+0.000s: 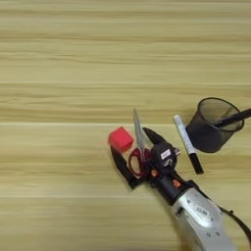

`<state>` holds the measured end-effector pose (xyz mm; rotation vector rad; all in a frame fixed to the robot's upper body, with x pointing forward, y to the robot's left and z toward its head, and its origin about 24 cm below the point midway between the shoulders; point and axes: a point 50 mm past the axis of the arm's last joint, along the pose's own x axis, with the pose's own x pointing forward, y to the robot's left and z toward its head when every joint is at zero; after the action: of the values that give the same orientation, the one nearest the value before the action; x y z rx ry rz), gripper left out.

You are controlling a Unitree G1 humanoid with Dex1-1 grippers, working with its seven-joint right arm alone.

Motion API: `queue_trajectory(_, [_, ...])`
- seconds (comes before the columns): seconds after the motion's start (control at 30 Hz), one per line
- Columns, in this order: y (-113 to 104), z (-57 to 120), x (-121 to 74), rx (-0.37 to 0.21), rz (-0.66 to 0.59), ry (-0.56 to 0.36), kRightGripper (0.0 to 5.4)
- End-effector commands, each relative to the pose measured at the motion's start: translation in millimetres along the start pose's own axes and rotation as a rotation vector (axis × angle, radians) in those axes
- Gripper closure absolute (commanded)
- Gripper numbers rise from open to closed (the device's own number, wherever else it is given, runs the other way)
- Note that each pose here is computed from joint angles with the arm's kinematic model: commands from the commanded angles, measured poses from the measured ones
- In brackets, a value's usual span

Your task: Move the objects on the table

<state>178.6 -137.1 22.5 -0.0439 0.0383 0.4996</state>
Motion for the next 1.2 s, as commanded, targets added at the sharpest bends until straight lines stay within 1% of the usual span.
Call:
queue_trajectory(0.03, [-5,17.4,-2.8,-0.064,-0.035,-0.057,0.04])
queue_trajectory(0.17, [-5,16.8,-8.9,-0.076,-0.043,-0.029,0.04])
queue_trajectory(0.4, [-4,12.3,-12.6,-0.084,-0.029,0.012,0.04])
queue_trajectory(0.6, [-4,8.8,-12.4,-0.093,-0.03,0.036,0.04])
queue_trajectory(0.77, [-7,5.3,-12.4,-0.089,-0.044,0.056,0.04])
queue_trajectory(1.03, [-9,-1.9,-12.4,-0.046,-0.061,0.105,0.04])
queue_trajectory(1.2, [-10,-5.7,-13.0,0.012,-0.071,0.137,0.04])
